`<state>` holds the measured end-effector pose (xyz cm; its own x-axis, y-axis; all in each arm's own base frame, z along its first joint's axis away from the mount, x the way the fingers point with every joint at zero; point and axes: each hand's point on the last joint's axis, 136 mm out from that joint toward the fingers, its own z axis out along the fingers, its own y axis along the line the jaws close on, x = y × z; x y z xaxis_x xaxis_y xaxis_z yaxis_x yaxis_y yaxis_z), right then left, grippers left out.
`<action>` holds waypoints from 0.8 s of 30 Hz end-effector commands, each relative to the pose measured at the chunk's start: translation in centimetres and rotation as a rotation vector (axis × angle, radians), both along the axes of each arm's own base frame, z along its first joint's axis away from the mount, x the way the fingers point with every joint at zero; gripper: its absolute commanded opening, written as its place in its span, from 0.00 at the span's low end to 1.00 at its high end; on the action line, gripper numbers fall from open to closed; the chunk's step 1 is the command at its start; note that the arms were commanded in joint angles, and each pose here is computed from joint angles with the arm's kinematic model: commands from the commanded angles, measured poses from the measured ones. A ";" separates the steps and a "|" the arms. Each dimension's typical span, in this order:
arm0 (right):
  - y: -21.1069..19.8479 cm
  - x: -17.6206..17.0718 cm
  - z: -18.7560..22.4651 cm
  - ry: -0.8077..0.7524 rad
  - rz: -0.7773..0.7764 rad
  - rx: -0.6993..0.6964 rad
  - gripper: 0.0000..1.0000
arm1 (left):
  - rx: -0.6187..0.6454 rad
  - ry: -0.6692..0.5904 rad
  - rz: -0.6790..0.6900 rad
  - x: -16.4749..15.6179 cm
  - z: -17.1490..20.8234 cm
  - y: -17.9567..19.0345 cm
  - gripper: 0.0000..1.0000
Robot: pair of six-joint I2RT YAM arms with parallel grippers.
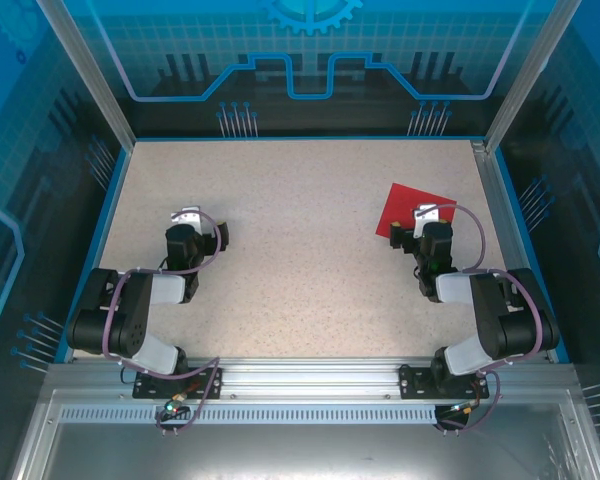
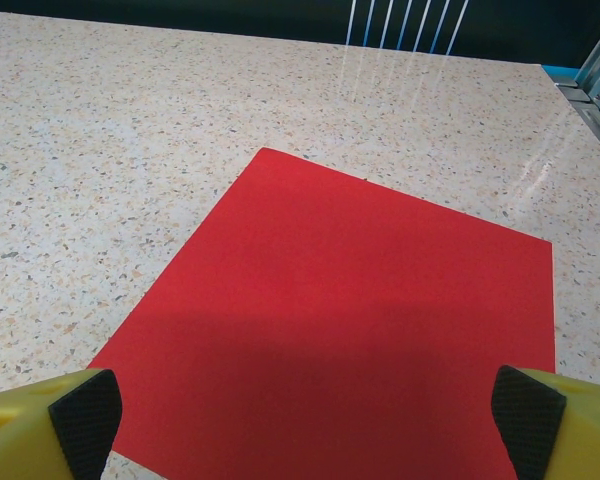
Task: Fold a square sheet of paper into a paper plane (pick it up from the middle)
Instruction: Move the square sheet of paper to the center of the table.
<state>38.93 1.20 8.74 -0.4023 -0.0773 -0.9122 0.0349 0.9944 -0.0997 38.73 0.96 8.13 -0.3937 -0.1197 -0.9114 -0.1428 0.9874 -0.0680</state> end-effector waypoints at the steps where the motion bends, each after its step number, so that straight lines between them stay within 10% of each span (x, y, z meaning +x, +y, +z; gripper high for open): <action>1: -0.1 0.6 0.9 -0.032 0.003 0.004 0.99 | 0.005 -0.031 -0.016 0.8 1.1 -0.1 0.99; 24: 0.1 0.6 1.0 -0.031 0.033 0.023 0.99 | 0.007 -0.032 -0.019 0.7 1.1 -0.1 0.99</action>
